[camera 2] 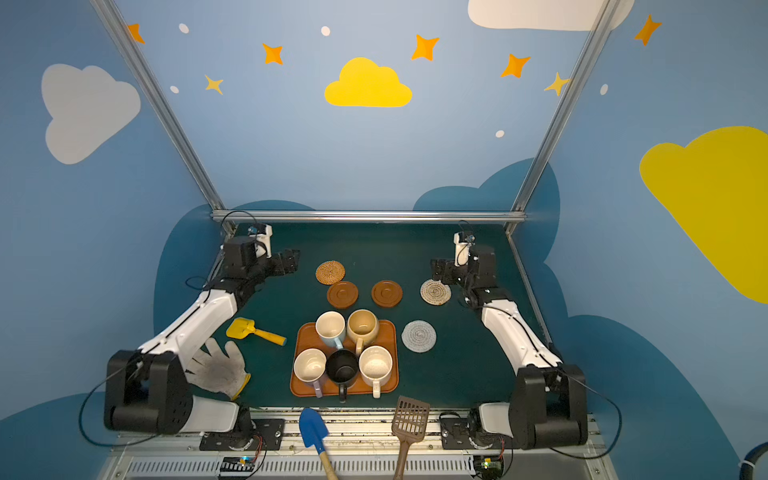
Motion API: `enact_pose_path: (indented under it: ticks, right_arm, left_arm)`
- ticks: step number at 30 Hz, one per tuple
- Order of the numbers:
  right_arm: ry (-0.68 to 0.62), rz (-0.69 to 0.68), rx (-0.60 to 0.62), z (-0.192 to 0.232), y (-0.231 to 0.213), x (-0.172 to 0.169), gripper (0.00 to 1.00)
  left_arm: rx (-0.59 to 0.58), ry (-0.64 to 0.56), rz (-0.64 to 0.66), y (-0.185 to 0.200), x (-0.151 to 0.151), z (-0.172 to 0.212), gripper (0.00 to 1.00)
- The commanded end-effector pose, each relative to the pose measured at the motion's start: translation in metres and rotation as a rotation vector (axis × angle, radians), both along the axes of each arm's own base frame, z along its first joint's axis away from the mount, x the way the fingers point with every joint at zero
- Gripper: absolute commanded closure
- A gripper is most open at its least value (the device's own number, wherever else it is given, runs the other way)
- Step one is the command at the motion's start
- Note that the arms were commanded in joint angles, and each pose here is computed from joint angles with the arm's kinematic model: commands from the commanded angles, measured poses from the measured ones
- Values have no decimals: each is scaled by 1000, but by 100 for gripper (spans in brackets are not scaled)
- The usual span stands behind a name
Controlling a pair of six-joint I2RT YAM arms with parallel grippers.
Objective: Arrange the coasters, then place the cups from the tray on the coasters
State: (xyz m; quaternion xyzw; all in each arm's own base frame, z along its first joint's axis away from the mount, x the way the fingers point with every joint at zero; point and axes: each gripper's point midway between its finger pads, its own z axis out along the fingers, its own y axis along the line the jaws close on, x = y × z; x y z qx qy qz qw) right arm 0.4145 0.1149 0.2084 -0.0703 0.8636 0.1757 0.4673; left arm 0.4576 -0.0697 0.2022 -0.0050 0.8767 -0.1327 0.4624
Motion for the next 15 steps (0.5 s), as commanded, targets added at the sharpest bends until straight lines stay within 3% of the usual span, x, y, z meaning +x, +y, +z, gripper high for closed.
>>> enact_pose_path:
  ticks: [1,7,15]
  right_arm:
    - [146,95,-5,-21,34,-12,8]
    - [195,170,-43,-33,78,-8,8]
    - [277,224,-55,-58,104,-5,9]
  left_arm:
    - [68,212,-76,-16,2,-41,0]
    - [119,325,-152,-42,32,-84,2]
    - [169,474,-192,-75,47,-137,2]
